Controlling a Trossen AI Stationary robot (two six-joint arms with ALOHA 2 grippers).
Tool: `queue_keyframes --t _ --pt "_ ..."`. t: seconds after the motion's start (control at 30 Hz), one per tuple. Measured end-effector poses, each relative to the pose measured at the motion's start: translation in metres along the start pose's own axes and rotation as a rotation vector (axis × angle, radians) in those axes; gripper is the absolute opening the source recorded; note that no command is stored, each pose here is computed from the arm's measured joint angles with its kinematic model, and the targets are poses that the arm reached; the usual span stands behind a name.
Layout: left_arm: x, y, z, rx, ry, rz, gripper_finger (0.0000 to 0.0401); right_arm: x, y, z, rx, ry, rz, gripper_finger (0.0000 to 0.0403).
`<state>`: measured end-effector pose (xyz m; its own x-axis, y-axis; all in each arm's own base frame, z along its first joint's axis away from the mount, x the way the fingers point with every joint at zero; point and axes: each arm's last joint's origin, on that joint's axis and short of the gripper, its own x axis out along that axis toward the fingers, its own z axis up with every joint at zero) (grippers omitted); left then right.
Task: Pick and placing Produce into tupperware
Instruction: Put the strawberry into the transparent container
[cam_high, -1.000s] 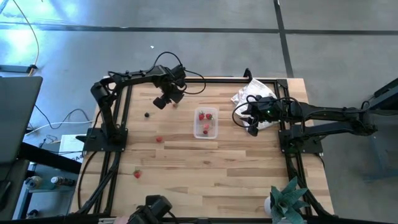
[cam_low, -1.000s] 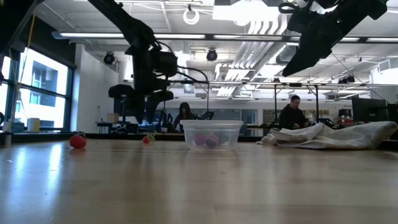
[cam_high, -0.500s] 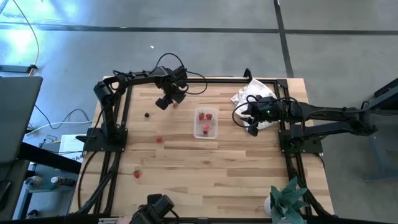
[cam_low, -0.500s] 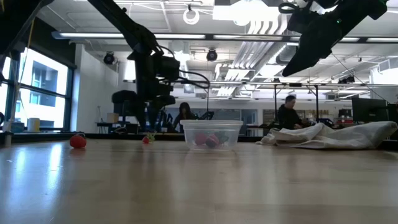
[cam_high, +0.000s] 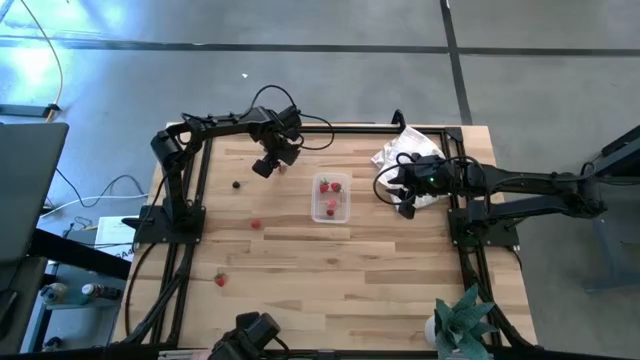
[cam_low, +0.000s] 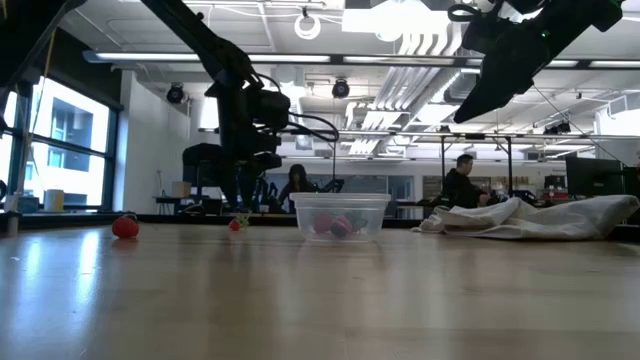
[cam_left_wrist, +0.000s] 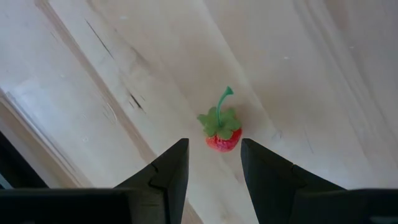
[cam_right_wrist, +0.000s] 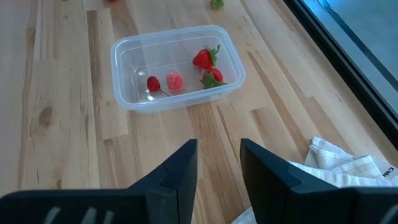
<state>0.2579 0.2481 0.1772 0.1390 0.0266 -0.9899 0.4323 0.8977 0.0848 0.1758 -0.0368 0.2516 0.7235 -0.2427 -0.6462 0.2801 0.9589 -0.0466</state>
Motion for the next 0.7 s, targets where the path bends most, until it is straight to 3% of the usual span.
queue_keyframes --t 0.33,0.57,0.7 --pt "0.0 -0.001 -0.001 -0.045 0.014 -0.007 0.0136 0.0 0.0 0.0 0.0 0.0 0.0 0.0112" --pt "0.022 -0.003 -0.004 -0.109 0.069 -0.108 0.0136 0.0 0.0 0.0 0.0 0.0 0.0 0.0112" --pt "0.027 0.0 -0.003 -0.111 0.058 -0.087 0.0136 0.0 0.0 0.0 0.0 0.0 0.0 0.0112"
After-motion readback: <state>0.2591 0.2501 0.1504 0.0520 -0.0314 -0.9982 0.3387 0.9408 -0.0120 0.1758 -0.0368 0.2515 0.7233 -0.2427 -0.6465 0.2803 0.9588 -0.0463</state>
